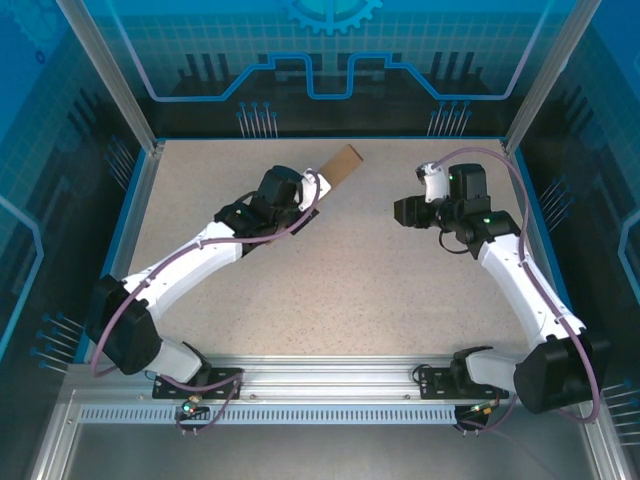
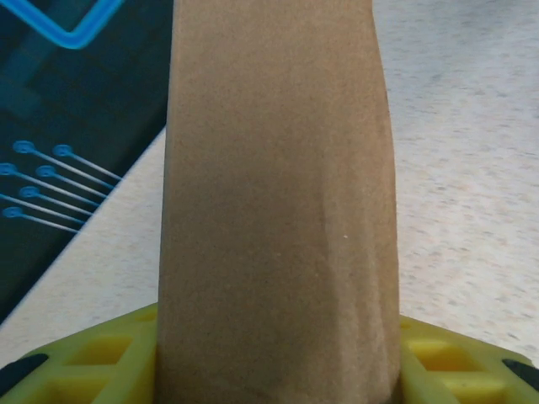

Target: Fold the paper box

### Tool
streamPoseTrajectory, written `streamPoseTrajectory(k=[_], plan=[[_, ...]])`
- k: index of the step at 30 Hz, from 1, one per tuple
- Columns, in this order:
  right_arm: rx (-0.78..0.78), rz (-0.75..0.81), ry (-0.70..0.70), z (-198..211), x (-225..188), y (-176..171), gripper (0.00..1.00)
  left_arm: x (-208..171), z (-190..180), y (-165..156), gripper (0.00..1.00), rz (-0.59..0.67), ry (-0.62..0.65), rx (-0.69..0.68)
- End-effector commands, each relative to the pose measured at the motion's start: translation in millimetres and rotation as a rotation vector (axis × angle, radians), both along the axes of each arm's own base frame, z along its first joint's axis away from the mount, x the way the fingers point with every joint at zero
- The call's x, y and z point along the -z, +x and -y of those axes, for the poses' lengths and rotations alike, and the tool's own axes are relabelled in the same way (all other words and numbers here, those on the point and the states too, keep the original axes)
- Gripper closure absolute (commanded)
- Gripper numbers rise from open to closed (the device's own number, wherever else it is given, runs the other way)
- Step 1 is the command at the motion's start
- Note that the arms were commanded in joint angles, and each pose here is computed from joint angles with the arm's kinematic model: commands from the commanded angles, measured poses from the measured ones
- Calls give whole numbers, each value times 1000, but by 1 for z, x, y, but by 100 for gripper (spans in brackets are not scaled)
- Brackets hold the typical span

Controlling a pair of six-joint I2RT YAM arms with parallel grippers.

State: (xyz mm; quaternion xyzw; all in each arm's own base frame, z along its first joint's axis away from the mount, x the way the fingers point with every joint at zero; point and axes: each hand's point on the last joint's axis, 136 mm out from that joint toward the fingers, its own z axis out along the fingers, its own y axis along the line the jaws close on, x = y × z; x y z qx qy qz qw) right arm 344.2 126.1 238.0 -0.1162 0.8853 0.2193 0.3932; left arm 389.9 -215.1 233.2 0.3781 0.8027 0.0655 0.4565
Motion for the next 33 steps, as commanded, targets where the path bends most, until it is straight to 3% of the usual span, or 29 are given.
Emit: streamPoseTrajectory(k=[1,11,22,27,33], plan=[[0,-3,-12,2,1,-5,49,-15,-10,32,52,137,85,-82],[-2,-18,-10,4,6,-5,49,22,-2,75,52,193,205,-72],[-2,-39,7,5,14,-3,49,81,10,85,52,155,277,-33],[-7,-46,18,4,18,-2,49,100,16,80,48,148,315,-18],[-10,-60,25,2,26,-2,49,123,21,74,36,137,371,-11]])
